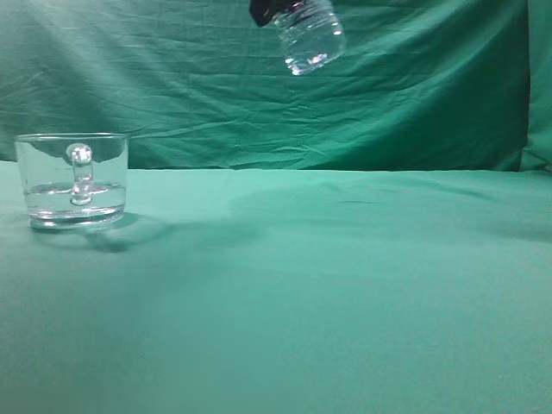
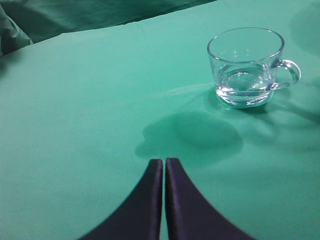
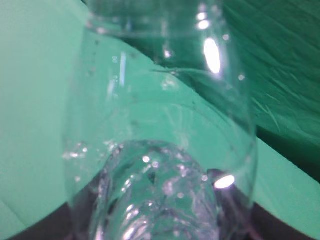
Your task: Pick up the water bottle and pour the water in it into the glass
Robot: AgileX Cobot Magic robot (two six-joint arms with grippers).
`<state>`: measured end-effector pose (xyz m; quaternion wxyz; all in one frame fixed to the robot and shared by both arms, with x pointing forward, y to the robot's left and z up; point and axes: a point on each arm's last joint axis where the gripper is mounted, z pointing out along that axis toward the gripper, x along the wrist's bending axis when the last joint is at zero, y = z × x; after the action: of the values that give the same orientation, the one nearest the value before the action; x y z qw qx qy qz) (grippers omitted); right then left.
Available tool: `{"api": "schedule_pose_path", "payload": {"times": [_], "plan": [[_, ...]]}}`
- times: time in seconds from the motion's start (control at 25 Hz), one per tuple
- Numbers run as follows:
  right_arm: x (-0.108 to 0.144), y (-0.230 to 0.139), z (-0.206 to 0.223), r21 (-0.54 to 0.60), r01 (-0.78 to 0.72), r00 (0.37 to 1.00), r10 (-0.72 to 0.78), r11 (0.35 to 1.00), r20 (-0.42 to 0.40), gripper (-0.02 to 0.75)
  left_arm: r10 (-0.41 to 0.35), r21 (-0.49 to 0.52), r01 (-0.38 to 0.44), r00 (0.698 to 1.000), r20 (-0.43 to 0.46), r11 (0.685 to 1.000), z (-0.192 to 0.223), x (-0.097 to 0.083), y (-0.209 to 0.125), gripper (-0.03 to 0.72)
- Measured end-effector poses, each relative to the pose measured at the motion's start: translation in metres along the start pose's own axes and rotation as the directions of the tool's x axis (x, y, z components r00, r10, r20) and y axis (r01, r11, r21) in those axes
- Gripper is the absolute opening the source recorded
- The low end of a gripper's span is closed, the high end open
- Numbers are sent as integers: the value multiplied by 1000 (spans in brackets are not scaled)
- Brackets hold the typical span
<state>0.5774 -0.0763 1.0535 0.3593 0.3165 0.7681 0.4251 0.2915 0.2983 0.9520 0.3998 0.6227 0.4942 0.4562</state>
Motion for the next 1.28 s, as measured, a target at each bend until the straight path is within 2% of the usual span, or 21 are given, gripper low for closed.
{"api": "schedule_pose_path", "payload": {"times": [0.4,0.68,0.92,1.16,1.28], "plan": [[-25,-10,-72,-26,-51,997,52,998,63,377,0,0,0,1000,0,1000,0,0,0,0],[-27,-13,-113,-73,-99,992,103,992,65,377,0,0,0,1000,0,1000,0,0,0,0],[-22,-39,-136,-41,-120,991,122,992,63,377,0,0,0,1000,0,1000,0,0,0,0],[-26,-69,-145,29,-122,992,122,992,16,377,0,0,0,1000,0,1000,0,0,0,0],[-29,-76,-145,6,-128,992,128,992,-16,377,0,0,0,1000,0,1000,0,0,0,0]]}}
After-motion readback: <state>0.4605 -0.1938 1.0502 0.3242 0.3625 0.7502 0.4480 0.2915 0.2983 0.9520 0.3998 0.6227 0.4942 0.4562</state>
